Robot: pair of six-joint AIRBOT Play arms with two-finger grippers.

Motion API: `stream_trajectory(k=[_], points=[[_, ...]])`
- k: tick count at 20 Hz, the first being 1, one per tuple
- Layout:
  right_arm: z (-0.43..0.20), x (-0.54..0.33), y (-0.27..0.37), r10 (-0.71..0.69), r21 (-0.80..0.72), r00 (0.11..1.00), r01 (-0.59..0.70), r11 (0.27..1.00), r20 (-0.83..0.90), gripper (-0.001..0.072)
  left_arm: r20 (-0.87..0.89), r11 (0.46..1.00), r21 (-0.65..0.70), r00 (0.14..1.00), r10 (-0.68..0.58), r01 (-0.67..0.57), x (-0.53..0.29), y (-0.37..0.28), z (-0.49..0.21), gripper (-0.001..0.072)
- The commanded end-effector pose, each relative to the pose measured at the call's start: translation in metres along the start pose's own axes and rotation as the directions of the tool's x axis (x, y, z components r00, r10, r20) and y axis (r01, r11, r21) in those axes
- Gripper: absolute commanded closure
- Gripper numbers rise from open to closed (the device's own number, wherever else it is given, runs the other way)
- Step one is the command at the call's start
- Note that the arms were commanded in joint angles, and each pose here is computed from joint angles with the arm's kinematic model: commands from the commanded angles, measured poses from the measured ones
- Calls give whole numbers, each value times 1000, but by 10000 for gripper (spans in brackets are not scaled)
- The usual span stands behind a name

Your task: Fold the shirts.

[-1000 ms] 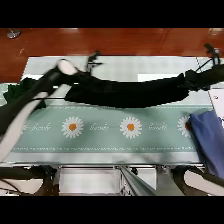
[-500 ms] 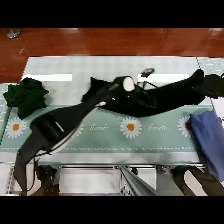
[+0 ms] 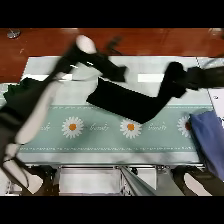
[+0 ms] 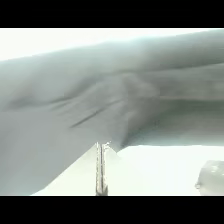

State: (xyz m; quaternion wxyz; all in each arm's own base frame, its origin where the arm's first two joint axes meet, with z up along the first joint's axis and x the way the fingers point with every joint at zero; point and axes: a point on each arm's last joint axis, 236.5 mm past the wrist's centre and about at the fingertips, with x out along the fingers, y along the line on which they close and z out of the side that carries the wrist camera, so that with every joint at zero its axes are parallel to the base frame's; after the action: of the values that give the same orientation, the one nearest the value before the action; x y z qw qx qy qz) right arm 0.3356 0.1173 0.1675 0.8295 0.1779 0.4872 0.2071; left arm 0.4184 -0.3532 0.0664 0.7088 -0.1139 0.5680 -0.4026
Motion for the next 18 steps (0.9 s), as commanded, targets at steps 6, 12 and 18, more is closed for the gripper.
stream_trajectory(k=[6,12,18], points=[[34,197,101,134,-97,967,-158,983,-215,690,497,944,-199,803,329,-264,-244,71,-96,686],[-13,289,124,231,-3,870,-258,966,-435,85,456,929,-267,816,355,-256,-206,86,-171,687],[34,135,-66,-213,-64,882,206,977,-420,86,456,926,-278,813,362,-256,-205,92,-169,686]])
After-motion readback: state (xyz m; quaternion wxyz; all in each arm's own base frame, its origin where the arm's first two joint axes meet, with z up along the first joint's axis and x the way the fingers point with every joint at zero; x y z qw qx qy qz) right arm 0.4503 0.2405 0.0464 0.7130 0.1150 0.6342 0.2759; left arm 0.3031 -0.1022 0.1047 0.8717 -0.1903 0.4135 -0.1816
